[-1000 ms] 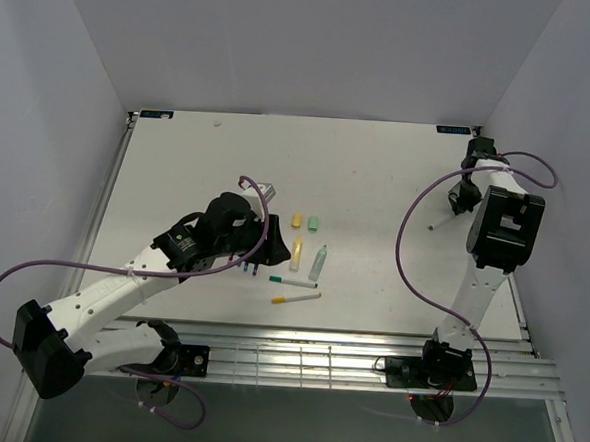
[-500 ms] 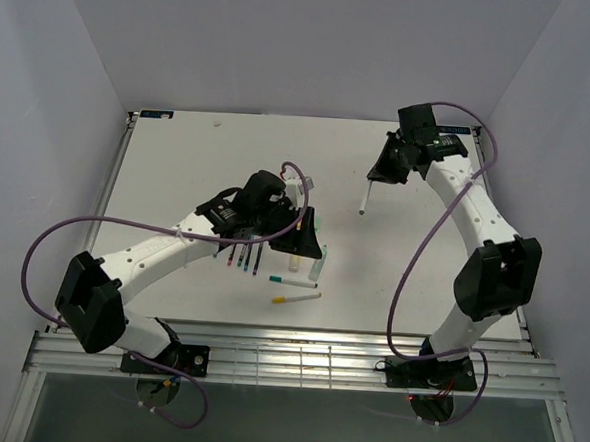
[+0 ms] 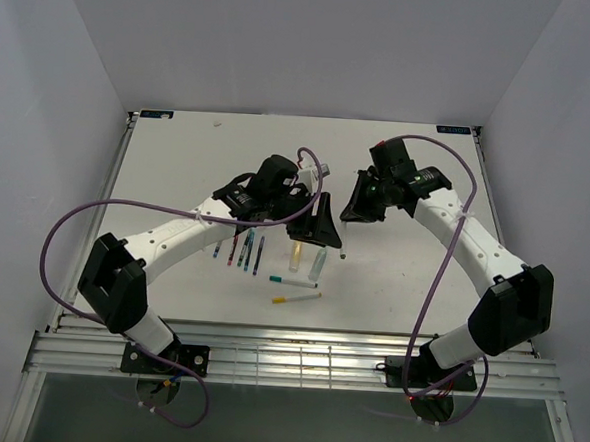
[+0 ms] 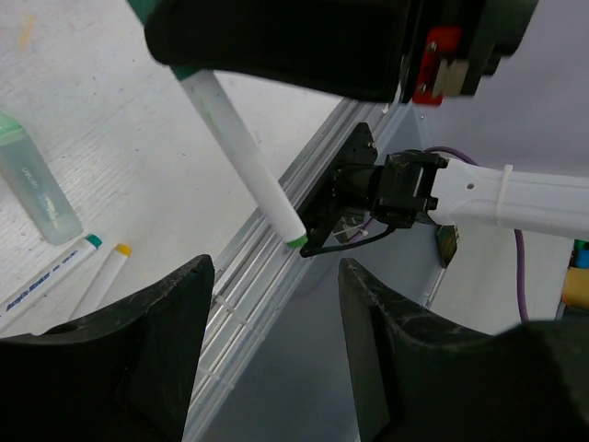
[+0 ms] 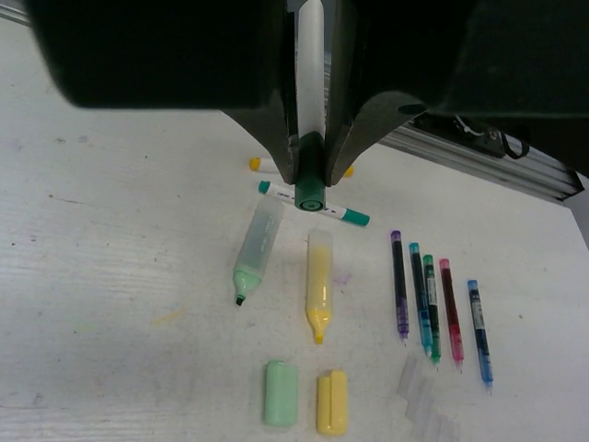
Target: Open the pen caps
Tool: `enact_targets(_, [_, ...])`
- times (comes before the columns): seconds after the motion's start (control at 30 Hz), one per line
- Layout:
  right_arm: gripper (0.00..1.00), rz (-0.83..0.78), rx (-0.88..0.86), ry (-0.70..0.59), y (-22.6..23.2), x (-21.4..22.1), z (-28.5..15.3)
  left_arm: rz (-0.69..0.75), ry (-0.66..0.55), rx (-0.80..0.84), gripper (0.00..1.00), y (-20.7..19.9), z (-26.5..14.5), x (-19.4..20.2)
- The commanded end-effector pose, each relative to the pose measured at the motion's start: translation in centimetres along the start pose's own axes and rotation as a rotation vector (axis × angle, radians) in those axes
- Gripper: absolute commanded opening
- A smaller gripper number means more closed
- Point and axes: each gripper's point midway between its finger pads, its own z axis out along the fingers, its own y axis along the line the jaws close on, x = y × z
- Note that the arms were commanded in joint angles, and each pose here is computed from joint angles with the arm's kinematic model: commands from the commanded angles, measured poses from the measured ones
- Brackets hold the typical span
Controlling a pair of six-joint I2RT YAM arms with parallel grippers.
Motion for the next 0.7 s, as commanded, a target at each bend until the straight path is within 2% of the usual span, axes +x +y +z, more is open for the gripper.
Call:
enact_targets(0.0, [0.08, -0.009, -0.033, -0.053, 1.7, 0.2, -1.5, 0.000, -0.014, 0.097, 0.67, -2.3, -0.3, -1.1])
enact_targets(0.3, [0.08, 0.030, -0.072, -0.063, 3.7, 0.5, -2.3, -0.038, -0.025, 0.066, 0.66, -1.3, 0.0, -0.7])
enact_targets(0.47, [0.08, 0.045, -0.101, -0.054, 4.5, 0.9, -2.4, -0.042, -0.035, 0.052, 0.62, -1.1, 0.2, -1.1])
enact_targets(0.6, [0.08, 0.049, -0.117, -0.061, 5.2, 0.7, -2.7, -0.044, -0.020, 0.060, 0.48, -1.1, 0.4, -0.9])
enact_targets(0.67, [0.08, 0.051, -0.119, -0.065, 5.3, 0.6, -2.9, -0.041, -0.016, 0.060, 0.35, -1.1, 0.3, -0.7])
